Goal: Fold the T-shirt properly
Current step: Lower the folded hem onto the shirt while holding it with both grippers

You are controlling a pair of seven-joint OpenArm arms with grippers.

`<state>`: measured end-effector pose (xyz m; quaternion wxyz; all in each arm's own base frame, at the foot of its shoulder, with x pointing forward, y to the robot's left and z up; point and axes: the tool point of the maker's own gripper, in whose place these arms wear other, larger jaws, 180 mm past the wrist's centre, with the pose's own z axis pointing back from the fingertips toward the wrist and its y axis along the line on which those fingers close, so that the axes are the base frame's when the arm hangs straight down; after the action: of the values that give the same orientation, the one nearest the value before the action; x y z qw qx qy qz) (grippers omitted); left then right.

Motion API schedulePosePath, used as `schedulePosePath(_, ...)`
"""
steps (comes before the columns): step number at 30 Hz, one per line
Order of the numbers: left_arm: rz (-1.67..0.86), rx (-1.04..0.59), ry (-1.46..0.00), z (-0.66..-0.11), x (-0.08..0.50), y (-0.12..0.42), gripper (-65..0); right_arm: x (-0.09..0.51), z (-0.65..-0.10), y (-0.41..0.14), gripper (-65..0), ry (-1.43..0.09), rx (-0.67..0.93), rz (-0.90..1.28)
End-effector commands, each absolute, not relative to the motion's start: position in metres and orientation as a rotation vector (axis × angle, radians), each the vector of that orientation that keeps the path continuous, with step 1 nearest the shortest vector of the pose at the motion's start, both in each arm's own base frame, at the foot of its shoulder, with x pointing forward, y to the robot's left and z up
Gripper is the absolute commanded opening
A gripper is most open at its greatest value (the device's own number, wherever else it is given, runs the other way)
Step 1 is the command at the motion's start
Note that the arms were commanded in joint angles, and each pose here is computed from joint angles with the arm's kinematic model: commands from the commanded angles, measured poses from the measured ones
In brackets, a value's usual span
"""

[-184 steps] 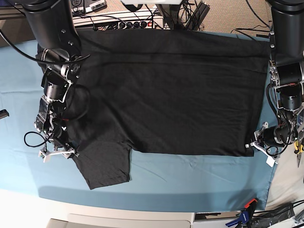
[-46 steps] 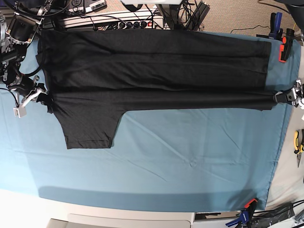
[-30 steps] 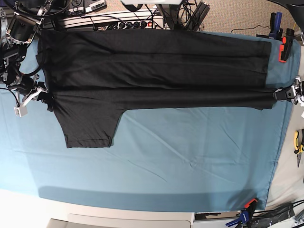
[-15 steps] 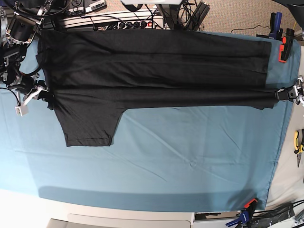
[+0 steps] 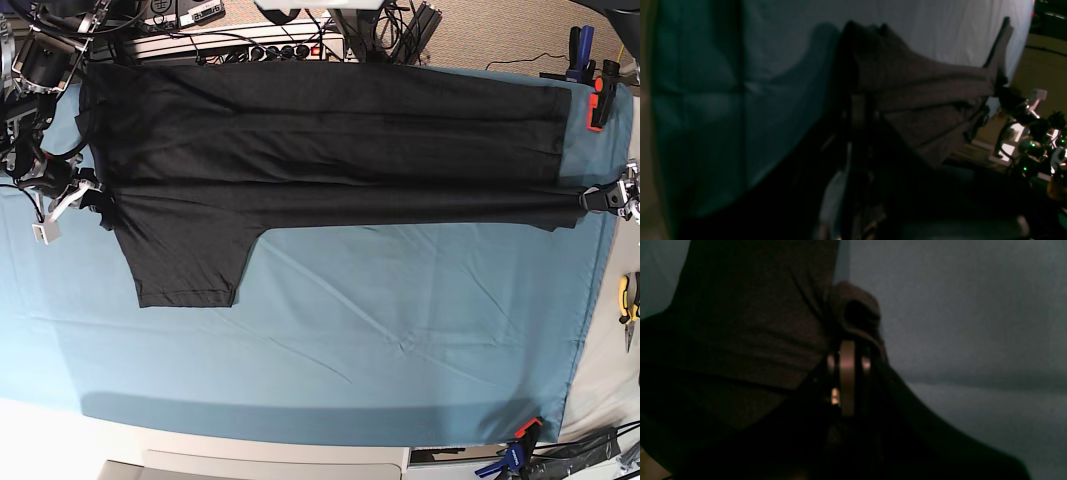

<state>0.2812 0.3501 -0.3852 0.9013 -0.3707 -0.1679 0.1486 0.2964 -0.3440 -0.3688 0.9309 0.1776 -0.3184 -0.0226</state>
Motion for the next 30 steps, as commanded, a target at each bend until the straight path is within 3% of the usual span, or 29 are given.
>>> schedulePosePath(1,0.298,-0.743,-0.403,-0.366,0.291,0.367,-65.0,0.305,-0.349,-0.357,-65.0,-0.697,0.331,-0.029)
schedulePosePath(20,0.211,-0.711,-0.367,-0.373,0.276,0.358,-65.0,0.307,-0.341,-0.343,-65.0,-0.713,0.425,-0.036)
schedulePosePath(30,0.152,-0.699,-0.366,-0.371,0.275,0.351,-65.0,0.278,-0.337,-0.330,-65.0,-0.678,0.301,0.124)
